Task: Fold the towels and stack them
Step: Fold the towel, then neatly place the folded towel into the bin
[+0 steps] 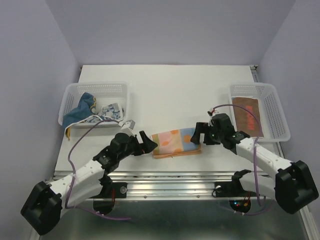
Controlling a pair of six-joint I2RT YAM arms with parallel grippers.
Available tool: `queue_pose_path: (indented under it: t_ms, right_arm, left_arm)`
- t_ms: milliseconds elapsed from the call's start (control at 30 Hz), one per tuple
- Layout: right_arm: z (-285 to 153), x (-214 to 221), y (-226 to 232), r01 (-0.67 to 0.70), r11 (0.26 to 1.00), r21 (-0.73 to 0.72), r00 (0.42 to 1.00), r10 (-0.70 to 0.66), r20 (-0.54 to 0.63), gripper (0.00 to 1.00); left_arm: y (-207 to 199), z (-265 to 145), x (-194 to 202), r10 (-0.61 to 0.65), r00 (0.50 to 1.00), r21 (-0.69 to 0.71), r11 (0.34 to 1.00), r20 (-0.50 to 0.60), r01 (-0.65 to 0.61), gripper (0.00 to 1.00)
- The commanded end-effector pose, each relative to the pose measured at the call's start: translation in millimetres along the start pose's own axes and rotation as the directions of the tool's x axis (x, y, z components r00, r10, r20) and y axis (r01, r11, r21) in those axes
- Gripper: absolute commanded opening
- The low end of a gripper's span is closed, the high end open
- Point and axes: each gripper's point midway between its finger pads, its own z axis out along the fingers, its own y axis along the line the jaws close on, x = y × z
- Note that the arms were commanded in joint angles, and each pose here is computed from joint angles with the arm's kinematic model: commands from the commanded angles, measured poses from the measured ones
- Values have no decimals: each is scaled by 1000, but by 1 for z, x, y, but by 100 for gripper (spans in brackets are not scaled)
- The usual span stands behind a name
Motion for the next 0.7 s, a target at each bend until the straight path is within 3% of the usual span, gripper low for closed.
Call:
queue_pose_path:
  t_ms: [0,133,267,433,667]
  right_arm:
    - [11,-31,8,34,997,70,997,-39,68,100]
    - [25,-26,-7,24,984,179,999,-32,44,100]
    - [34,-22,-17,24,968,251,999,-31,24,81]
    - [45,-6,-10,39,981,192,999,-35,-24,57]
    - [50,11,-23,49,968,248,997,-33,-66,40]
  left_arm:
    - [-5,1,-30,50,995,-63,997,87,-45,99]
    - [-1,4,-28,55,996,-81,995,69,-50,99]
    - [5,5,-26,46,997,-105,994,67,-38,99]
    - [7,5,-26,49,996,-113,993,72,-40,99]
    - [9,3,-26,46,996,-118,992,75,-37,99]
